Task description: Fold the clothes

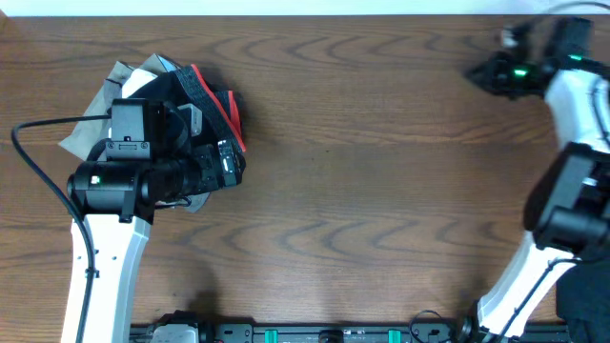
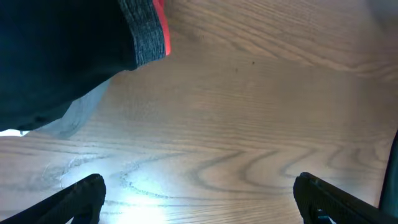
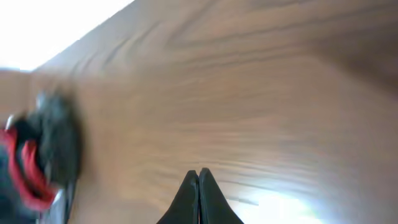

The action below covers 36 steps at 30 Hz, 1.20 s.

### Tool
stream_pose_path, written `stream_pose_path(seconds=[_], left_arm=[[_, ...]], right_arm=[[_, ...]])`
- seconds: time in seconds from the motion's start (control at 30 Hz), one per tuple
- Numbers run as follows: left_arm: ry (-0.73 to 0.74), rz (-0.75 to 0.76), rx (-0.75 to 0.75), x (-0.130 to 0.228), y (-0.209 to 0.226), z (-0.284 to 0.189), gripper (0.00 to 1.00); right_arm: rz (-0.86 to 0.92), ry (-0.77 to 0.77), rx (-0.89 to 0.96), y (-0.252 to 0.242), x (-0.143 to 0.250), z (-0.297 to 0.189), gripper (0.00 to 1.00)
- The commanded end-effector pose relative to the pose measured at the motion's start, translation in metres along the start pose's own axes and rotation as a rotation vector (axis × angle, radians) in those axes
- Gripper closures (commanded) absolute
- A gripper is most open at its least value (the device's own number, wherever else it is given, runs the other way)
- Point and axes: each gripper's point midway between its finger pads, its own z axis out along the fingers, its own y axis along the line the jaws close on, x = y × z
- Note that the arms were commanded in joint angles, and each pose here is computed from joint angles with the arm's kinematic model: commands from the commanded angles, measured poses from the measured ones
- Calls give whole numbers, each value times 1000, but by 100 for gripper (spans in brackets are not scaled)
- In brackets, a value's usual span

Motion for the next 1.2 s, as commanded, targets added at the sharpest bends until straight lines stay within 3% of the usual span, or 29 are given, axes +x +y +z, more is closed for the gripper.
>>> stream_pose_path(seconds=[0.0,0.37,0.77,1.0,1.07,1.17], left_arm=[[-15,28,17,-4,-5,-5,2],[-15,53,16,-4,-5,-5,2],[-15,53,16,-4,-5,-5,2],[-14,53,17,-4,-5,-5,2],[-14,53,17,-4,-5,-5,2],[-14,53,17,-4,-5,-5,2]], right_arm=[[-191,64,-83,68,18,30,99],[-450,204,-30,161,89,102,99],[-440,167,-40,162,75,94,93],[-445,166,-43,164,76,95,79],[-444,165,-43,163,75,95,68],[-442,164,-41,162,74,94,60]])
